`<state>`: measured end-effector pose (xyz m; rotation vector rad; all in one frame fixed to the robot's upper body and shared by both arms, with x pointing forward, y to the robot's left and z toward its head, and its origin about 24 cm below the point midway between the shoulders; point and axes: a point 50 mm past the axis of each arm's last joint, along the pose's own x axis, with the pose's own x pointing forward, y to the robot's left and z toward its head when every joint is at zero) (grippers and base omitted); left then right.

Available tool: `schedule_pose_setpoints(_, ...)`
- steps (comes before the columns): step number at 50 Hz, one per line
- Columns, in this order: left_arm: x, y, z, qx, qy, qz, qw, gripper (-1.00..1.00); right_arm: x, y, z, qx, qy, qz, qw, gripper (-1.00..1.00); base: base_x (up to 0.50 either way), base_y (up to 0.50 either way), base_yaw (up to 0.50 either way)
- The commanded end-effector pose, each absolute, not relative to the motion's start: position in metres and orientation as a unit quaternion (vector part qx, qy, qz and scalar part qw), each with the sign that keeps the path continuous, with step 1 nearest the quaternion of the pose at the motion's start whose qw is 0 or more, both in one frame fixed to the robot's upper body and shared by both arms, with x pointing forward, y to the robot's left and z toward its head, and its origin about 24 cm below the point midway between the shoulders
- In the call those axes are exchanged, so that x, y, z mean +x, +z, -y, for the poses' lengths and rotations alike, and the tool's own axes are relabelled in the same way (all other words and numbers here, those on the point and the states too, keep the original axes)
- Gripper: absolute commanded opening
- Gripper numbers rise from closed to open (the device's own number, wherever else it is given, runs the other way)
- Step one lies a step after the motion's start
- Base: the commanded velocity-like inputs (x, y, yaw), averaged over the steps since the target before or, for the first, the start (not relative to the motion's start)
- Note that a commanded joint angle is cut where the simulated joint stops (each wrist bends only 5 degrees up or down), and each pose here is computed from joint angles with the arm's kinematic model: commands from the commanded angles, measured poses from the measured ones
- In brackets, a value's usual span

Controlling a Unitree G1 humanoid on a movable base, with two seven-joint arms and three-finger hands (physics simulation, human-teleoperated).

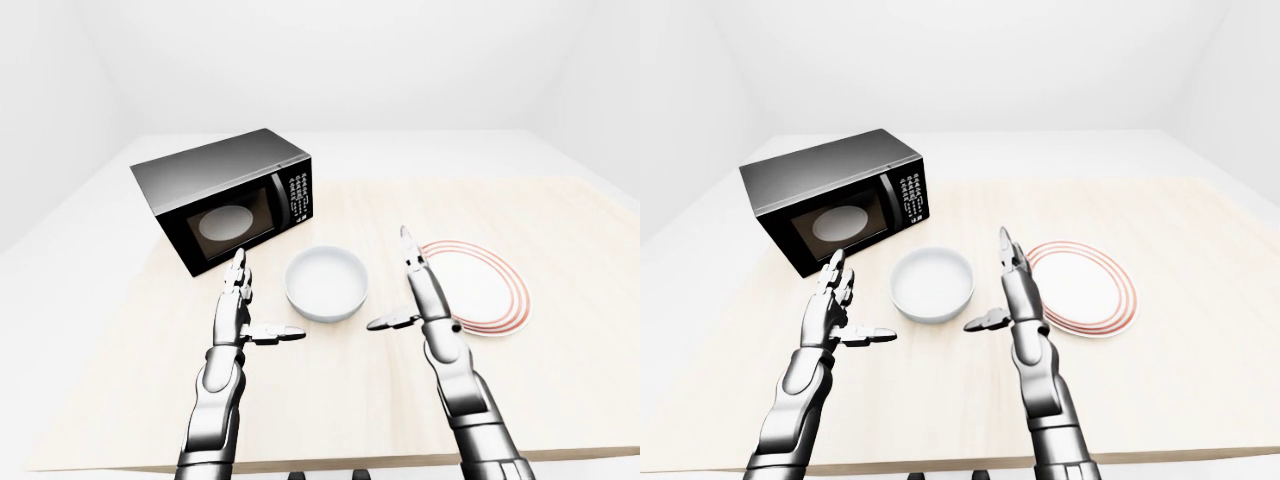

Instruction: Pick up the white bowl and put it on the plate.

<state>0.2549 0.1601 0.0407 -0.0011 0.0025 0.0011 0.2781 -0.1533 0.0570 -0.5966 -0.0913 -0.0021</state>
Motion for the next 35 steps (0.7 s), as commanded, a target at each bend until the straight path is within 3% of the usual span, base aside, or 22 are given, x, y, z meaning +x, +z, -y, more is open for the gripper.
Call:
schedule_pose_setpoints(1, 0.255, 0.041, -0.160, -0.001, 0.001, -0.001, 1.000, 1.00, 0.282, 0.071, 0.148, -0.370, -0.008, 0.076, 0.926, 1.00, 0.00, 0.00, 0.00)
schedule_pose_setpoints(35, 0.255, 0.041, -0.160, -0.001, 0.001, -0.001, 1.000, 1.00, 0.286, 0.071, 0.125, -0.484, 0.054, 0.081, 0.869, 1.00, 0.00, 0.00, 0.00)
